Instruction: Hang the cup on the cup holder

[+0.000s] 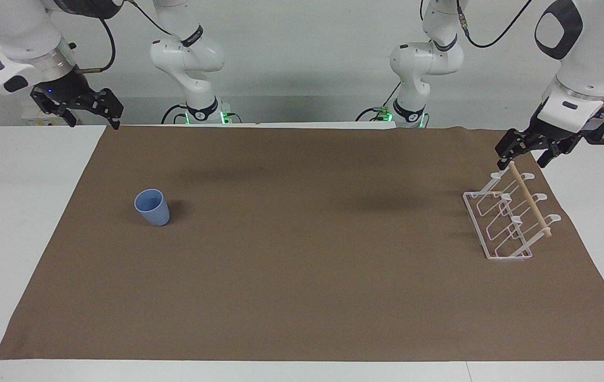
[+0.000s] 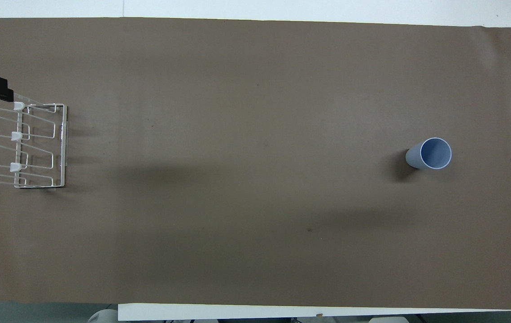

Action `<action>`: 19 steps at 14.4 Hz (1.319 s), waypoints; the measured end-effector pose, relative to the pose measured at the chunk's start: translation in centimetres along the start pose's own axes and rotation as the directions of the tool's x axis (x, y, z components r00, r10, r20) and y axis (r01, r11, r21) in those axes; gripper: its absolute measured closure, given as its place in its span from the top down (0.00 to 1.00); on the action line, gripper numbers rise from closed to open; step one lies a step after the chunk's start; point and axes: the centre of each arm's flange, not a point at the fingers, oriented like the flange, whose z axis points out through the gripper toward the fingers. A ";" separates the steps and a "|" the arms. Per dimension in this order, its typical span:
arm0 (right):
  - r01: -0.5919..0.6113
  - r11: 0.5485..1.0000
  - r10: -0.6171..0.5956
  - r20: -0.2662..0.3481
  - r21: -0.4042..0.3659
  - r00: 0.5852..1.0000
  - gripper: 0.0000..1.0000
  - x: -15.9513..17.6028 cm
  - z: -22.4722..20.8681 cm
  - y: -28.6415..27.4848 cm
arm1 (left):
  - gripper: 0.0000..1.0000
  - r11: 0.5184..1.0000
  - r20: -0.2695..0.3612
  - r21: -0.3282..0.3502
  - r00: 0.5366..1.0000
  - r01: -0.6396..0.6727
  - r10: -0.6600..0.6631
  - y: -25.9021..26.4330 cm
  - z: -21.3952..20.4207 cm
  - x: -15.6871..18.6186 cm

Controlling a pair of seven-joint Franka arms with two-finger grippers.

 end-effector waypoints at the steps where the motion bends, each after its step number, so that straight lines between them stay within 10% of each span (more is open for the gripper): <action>1: 0.000 1.000 0.000 0.000 0.000 1.000 1.00 0.0 0.0 0.0 | 1.00 1.000 0.000 0.000 1.000 0.000 0.000 0.0 0.0 0.0; 10: 0.114 0.993 -0.114 -0.056 -0.012 0.992 1.00 1.8 2.2 -0.4 | 1.00 1.000 -0.001 0.000 1.000 0.001 -0.001 -0.1 0.0 0.0; 19: 0.197 0.980 -0.195 -0.104 0.011 0.975 1.00 5.0 20.4 0.1 | 1.00 1.000 0.005 0.019 1.000 -0.004 0.004 -0.1 0.0 -0.1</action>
